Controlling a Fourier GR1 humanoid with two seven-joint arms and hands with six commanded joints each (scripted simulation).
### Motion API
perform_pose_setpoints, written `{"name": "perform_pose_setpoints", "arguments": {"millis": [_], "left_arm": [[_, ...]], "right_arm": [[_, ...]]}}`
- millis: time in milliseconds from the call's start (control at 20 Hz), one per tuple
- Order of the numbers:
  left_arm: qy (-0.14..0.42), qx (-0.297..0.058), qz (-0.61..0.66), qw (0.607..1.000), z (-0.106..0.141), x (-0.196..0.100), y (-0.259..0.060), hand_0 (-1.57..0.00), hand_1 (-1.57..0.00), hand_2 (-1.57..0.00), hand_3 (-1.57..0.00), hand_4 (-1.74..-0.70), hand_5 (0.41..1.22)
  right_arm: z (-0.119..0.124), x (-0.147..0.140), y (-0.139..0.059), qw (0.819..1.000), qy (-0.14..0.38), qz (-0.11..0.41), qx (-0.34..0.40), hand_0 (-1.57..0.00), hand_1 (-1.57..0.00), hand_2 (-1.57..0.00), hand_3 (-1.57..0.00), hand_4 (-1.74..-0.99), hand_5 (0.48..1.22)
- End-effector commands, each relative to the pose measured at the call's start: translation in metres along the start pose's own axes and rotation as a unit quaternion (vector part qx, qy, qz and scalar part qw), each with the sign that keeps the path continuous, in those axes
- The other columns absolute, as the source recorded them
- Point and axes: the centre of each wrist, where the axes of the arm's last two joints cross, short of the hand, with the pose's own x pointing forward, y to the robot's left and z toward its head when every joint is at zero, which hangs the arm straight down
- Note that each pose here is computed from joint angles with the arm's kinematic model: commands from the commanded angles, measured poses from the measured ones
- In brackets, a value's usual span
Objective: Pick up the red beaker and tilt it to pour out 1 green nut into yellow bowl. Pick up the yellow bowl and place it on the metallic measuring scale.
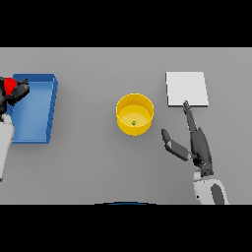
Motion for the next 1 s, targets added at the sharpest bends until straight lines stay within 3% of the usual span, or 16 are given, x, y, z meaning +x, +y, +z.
{"name": "perform_pose_setpoints", "arguments": {"millis": [0, 50, 200, 300, 400, 650, 700, 800, 950], "left_arm": [[0.003, -0.008, -0.001, 1.000, 0.001, -0.005, 0.002, -1.50, -1.38, -1.35, -1.31, -1.16, 0.780], [-0.001, -0.015, -0.004, 1.000, 0.003, -0.006, 0.002, -1.39, -1.22, -1.21, -1.14, -1.07, 0.749], [0.007, -0.028, -0.019, 0.999, 0.003, -0.004, -0.001, -0.77, -0.64, -0.65, -0.61, -0.92, 0.677], [0.004, -0.040, -0.045, 0.998, 0.002, -0.009, -0.002, -0.49, -0.41, -0.42, -0.39, -0.86, 0.657], [-0.001, -0.051, -0.055, 0.997, -0.001, -0.011, -0.008, -0.32, -0.26, -0.27, -0.25, -0.82, 0.657], [-0.021, -0.048, -0.050, 0.997, -0.004, -0.011, -0.008, -0.10, -0.08, -0.09, -0.08, -0.78, 0.651], [-0.030, -0.044, -0.050, 0.997, -0.003, -0.011, -0.010, -0.08, -0.07, -0.07, -0.07, -0.77, 0.655], [-0.037, -0.040, -0.047, 0.997, -0.003, -0.007, -0.009, -0.05, -0.04, -0.04, -0.04, -0.76, 0.659], [-0.046, -0.044, -0.044, 0.997, 0.000, -0.008, -0.011, -0.03, -0.02, -0.02, -0.02, -0.74, 0.664]], "right_arm": [[0.002, 0.001, -0.002, 1.000, -0.002, -0.002, -0.001, 0.00, 0.00, 0.00, 0.00, -1.009, 0.634], [0.000, -0.001, -0.004, 1.000, 0.003, -0.004, -0.004, 0.00, 0.00, 0.00, 0.00, -1.007, 0.635], [-0.003, 0.001, -0.006, 1.000, 0.000, -0.006, -0.004, 0.00, 0.00, 0.00, 0.00, -1.005, 0.634], [0.001, -0.002, -0.003, 1.000, 0.000, -0.006, 0.001, 0.00, 0.00, 0.00, 0.00, -1.009, 0.639], [0.001, -0.001, -0.002, 1.000, -0.003, -0.004, 0.001, 0.00, 0.00, 0.00, 0.00, -1.009, 0.639], [-0.004, 0.003, -0.005, 0.999, 0.018, 0.025, 0.015, 0.00, 0.00, 0.00, 0.00, -1.020, 0.640], [-0.005, 0.004, -0.006, 0.999, 0.001, 0.029, 0.042, 0.00, 0.00, 0.00, 0.00, -1.014, 0.666], [-0.022, 0.010, -0.015, 0.992, -0.008, 0.085, 0.095, 0.00, 0.00, 0.00, 0.00, -1.022, 0.674], [-0.046, 0.023, -0.022, 0.965, -0.024, 0.190, 0.178, 0.00, 0.00, 0.00, 0.00, -1.094, 0.677]]}}
